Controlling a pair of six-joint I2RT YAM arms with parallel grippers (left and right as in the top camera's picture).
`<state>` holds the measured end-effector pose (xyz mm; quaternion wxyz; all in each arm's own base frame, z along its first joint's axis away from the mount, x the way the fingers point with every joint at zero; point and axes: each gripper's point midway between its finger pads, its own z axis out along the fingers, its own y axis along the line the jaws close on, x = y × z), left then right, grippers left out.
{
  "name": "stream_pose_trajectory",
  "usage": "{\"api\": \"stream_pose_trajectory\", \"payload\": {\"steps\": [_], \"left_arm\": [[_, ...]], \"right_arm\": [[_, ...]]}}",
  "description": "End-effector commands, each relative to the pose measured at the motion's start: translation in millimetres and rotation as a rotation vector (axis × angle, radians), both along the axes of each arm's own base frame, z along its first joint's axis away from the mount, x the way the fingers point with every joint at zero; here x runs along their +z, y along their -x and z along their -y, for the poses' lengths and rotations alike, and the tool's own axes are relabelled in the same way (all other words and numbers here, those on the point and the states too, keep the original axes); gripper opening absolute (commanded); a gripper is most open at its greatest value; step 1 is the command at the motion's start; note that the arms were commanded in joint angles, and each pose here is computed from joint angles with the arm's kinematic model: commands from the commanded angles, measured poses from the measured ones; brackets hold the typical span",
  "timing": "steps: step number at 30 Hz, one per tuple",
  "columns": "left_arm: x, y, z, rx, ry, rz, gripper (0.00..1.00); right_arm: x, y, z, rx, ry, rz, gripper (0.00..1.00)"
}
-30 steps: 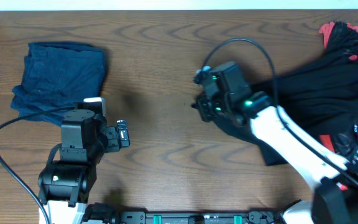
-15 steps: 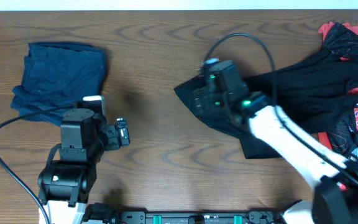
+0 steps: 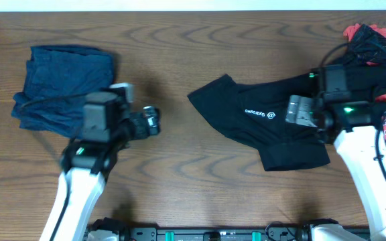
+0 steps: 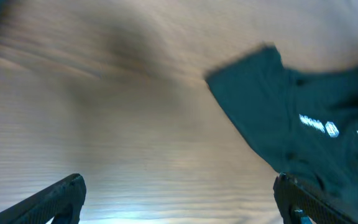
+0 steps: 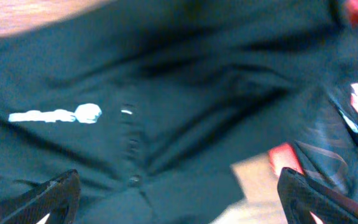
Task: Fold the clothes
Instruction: 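Grasp the shirt's left edge with the left gripper and drag it left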
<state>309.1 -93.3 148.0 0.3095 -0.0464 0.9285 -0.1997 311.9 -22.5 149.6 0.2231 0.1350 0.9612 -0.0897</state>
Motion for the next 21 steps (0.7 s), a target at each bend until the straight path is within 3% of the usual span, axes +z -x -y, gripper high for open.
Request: {"api": "stream_pose_trajectory", "payload": {"steps": [1,10,21], "left_arm": [[-16.9,-1.7,38.3,-0.07,0.089,-0.088,0.98],[-87.5,7.3,128.1,-0.145,0.152,-0.274,0.98],[-130.1,5.5,198.3,-0.222,0.222,-0.247,0.99]], "right_arm": [[1.6,5.2,19.9,-0.095,-0.018,0.002,0.99],[-3.0,13.6,26.8,-0.126,-0.063,-0.031,0.99],[-5.4,19.8,26.5,-0.127,-0.063,-0.058,0.99]]}}
